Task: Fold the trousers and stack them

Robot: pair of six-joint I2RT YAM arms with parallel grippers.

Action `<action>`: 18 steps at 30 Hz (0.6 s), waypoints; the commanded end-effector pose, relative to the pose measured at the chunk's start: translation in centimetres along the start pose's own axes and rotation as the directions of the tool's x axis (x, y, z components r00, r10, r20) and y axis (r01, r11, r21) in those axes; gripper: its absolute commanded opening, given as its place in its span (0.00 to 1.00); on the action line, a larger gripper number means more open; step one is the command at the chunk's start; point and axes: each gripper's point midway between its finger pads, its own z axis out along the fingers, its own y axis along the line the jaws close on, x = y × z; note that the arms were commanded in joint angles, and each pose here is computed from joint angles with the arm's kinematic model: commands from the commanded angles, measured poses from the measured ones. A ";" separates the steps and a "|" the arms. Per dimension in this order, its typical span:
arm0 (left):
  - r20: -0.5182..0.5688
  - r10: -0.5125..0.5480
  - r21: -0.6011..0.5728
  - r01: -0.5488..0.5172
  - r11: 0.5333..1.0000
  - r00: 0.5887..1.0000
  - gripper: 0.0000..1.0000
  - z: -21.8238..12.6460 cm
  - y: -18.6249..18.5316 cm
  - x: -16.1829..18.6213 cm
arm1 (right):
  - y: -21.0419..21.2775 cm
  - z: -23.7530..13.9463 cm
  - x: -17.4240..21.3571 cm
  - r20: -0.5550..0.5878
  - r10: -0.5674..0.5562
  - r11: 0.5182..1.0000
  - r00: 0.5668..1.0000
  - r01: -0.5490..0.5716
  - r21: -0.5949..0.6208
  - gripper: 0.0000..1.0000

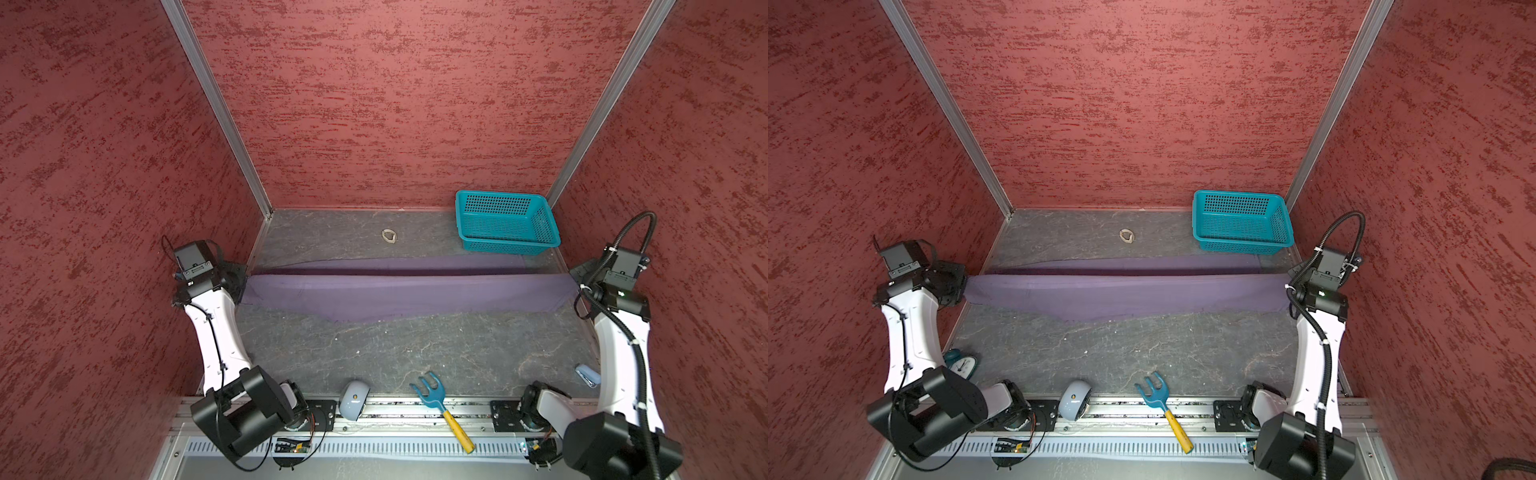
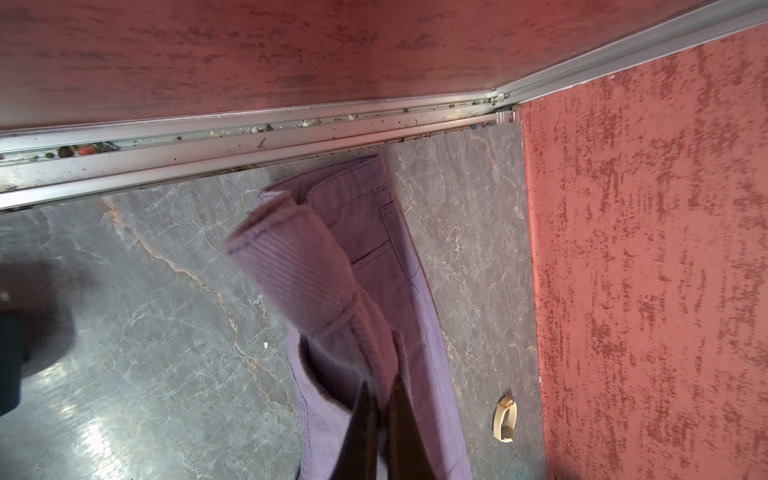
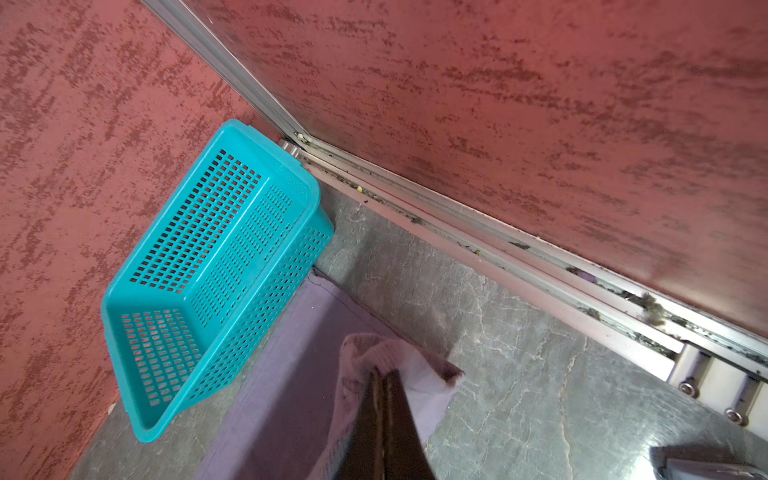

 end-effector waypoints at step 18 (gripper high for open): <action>0.119 0.000 0.026 -0.004 1.000 0.993 0.00 -0.5 -0.2 -2.9 | -1.9 2.3 -1.6 0.073 0.040 0.996 0.997 -0.045 0.074 0.00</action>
